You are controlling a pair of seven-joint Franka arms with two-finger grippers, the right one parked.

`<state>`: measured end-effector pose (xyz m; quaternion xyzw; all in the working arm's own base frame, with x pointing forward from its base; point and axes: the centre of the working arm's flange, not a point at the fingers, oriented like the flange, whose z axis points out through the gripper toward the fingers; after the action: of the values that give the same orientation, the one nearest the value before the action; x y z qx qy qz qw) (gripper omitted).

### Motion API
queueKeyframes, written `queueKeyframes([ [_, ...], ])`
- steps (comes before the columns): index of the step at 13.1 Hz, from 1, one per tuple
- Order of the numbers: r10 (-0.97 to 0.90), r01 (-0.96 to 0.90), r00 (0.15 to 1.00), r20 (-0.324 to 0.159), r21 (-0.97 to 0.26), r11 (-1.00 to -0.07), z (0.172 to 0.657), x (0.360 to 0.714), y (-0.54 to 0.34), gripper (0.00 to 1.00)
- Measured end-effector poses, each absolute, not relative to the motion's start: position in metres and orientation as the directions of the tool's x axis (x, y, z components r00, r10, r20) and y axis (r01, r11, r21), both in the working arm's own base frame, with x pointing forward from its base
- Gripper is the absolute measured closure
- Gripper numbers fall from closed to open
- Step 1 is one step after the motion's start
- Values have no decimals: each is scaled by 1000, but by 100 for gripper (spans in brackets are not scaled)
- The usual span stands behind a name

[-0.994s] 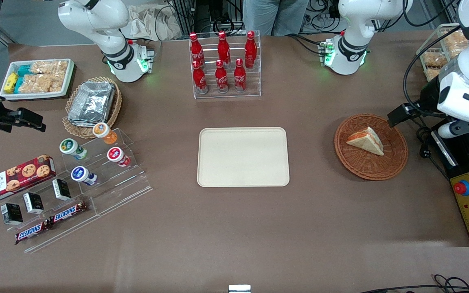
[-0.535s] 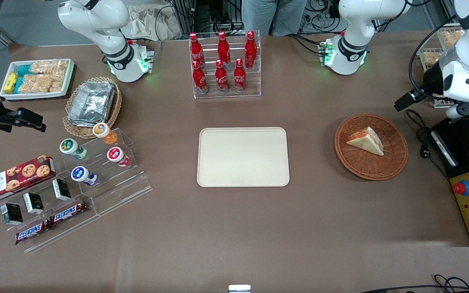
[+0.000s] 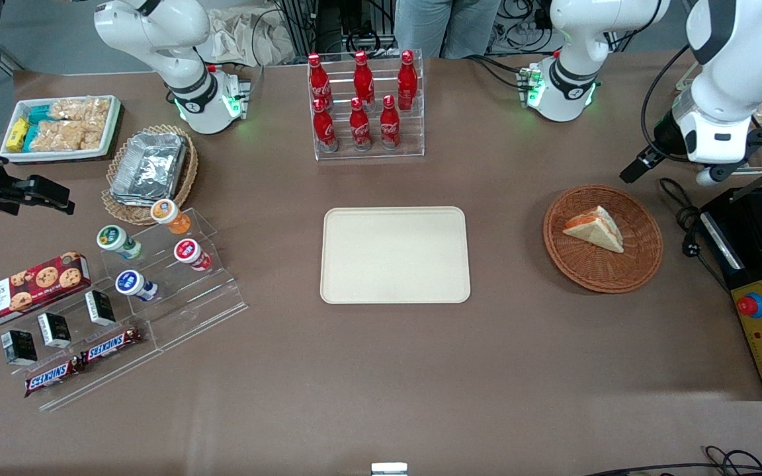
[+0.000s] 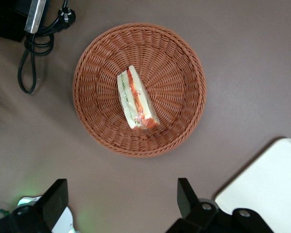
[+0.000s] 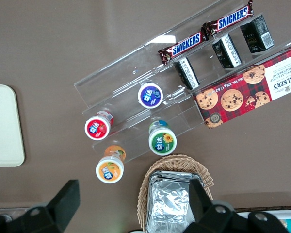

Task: Place sandwich from basket to tray
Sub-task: 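Raise the left gripper and move it above the wicker basket, then lower the open left gripper onto the sandwich and close it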

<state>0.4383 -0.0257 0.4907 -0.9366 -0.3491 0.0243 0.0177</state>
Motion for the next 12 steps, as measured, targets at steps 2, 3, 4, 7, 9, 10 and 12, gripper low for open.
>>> queueKeyframes([
  [2, 678, 677, 735, -24, -43, -735, 467, 436, -19, 0],
  [3, 692, 691, 722, -18, -38, -722, 455, 434, -14, 0],
  [4, 705, 704, 709, -12, -32, -709, 442, 432, -9, 0],
  [7, 737, 737, 675, 8, -12, -675, 397, 422, -4, 0],
  [9, 758, 758, 653, 10, -7, -653, 367, 419, -3, 0],
  [10, 765, 765, 644, 7, -8, -644, 354, 420, -2, 0],
  [12, 773, 773, 634, 4, -5, -634, 335, 426, -2, 0],
])
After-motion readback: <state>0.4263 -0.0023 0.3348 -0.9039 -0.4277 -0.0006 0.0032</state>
